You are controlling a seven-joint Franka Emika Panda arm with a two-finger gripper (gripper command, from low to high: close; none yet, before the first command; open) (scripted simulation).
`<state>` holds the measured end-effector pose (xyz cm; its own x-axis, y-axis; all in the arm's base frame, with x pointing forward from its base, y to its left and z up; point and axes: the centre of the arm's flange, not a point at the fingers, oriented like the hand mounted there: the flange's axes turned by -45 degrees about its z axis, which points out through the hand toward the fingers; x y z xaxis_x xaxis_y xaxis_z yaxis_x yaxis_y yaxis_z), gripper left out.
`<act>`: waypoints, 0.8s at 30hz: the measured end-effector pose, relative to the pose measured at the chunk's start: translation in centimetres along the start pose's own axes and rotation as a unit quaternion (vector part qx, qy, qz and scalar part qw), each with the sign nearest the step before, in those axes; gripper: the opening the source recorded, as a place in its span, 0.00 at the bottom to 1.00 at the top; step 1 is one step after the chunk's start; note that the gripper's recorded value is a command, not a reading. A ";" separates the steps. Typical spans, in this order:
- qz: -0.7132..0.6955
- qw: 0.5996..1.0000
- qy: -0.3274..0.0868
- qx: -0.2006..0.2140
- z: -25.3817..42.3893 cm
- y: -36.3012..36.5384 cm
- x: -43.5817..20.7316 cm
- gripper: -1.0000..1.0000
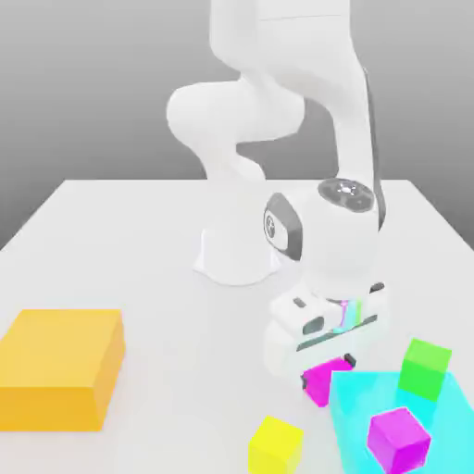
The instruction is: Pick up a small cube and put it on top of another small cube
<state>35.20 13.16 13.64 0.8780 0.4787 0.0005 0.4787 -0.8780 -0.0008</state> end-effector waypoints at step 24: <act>-0.150 0.989 0.000 0.002 -14.4 2.8 13.3 0.00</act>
<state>48.26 17.06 28.05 0.6958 0.7182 0.0013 0.7182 -0.6958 -0.0044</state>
